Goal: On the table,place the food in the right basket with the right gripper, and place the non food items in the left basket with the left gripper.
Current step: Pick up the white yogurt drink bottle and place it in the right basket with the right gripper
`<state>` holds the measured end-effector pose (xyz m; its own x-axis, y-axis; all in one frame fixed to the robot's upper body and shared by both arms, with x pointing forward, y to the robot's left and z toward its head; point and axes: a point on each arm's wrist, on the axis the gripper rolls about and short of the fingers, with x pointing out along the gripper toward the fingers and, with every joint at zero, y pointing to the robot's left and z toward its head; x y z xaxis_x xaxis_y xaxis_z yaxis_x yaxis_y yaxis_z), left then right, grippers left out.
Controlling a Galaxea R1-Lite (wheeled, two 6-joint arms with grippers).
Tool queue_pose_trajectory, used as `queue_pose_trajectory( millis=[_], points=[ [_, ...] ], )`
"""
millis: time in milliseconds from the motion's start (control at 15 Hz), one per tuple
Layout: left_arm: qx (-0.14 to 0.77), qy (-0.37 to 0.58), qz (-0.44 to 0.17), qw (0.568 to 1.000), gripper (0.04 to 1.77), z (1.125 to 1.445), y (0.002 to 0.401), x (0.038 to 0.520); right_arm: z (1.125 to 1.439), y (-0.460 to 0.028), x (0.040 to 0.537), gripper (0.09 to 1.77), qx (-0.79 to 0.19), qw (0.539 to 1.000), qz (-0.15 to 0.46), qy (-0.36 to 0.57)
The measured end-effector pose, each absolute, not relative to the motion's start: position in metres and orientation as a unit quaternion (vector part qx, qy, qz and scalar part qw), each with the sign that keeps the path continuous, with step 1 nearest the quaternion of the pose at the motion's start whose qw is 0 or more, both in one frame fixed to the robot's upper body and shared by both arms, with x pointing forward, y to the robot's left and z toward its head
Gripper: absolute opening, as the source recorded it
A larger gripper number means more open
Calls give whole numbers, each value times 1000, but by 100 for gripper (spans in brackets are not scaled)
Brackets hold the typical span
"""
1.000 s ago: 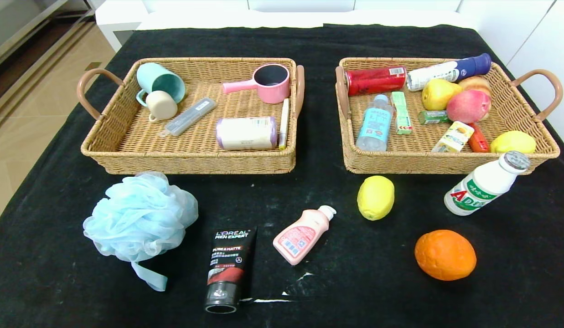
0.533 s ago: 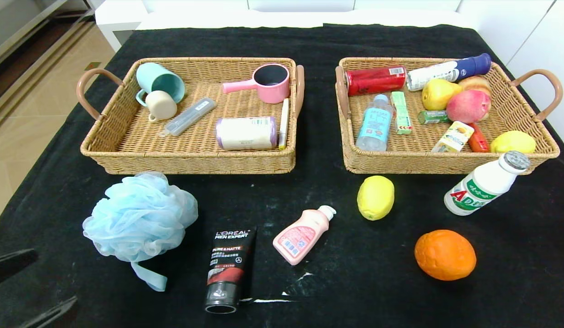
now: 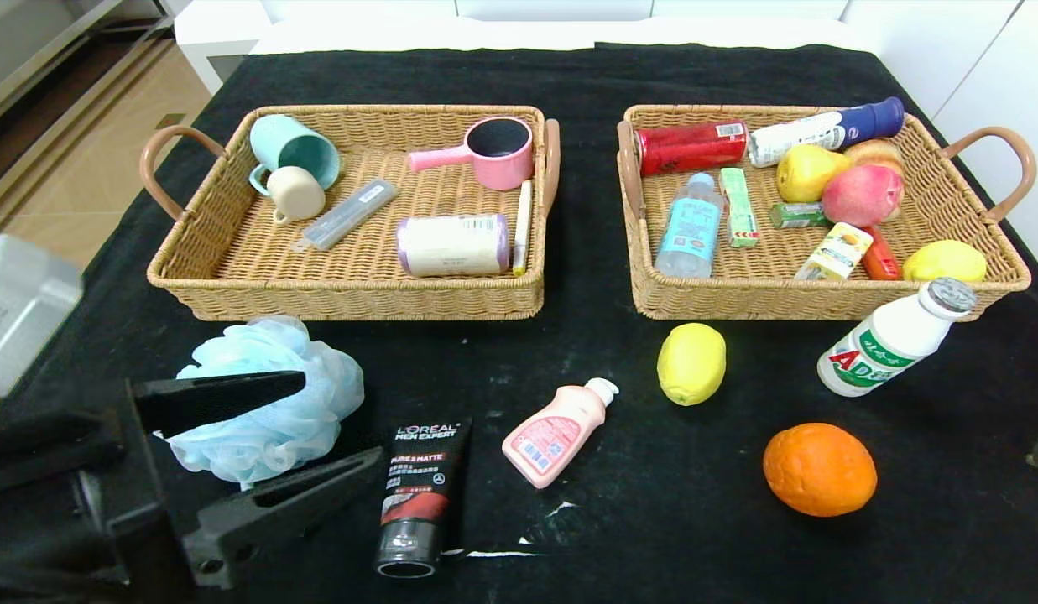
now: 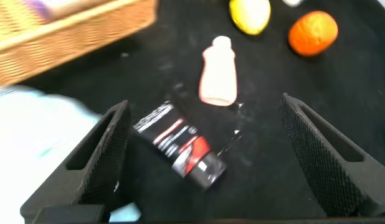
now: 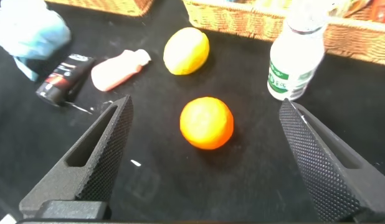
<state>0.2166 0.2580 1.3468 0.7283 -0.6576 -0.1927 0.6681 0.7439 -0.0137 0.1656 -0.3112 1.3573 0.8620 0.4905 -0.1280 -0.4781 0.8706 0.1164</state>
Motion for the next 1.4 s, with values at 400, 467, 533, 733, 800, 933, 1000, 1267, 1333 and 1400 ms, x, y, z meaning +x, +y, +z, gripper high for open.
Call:
queue_pose_trajectory(
  millis=[400, 467, 533, 733, 800, 933, 1000, 1267, 1333, 1400],
  points=[
    [33, 130, -364, 922, 172, 1339, 241, 240, 1352, -305, 183, 171, 35, 965, 238, 103],
    [33, 127, -364, 922, 172, 1339, 240, 242, 1351, -304, 185, 171, 35, 965, 237, 107],
    [35, 127, -364, 922, 172, 1339, 239, 242, 1351, -304, 186, 171, 35, 965, 237, 109],
    [35, 127, -362, 923, 172, 1339, 239, 244, 1350, -305, 189, 171, 29, 973, 199, 111],
    [35, 127, -360, 923, 172, 1338, 239, 244, 1350, -305, 191, 171, 26, 978, 175, 113],
    [36, 128, -359, 924, 172, 1338, 239, 244, 1350, -305, 198, 171, 21, 983, 147, 112],
    [35, 127, -359, 924, 172, 1338, 239, 244, 1352, -304, 204, 171, 20, 986, 131, 104],
    [34, 114, -351, 929, 172, 1344, 242, 241, 1350, -297, 232, 171, 17, 993, 68, 95],
    [34, 112, -352, 929, 172, 1345, 242, 240, 1349, -295, 237, 171, 19, 993, 62, 97],
    [35, 111, -352, 929, 172, 1345, 243, 240, 1348, -294, 242, 171, 21, 994, 47, 94]
  ],
)
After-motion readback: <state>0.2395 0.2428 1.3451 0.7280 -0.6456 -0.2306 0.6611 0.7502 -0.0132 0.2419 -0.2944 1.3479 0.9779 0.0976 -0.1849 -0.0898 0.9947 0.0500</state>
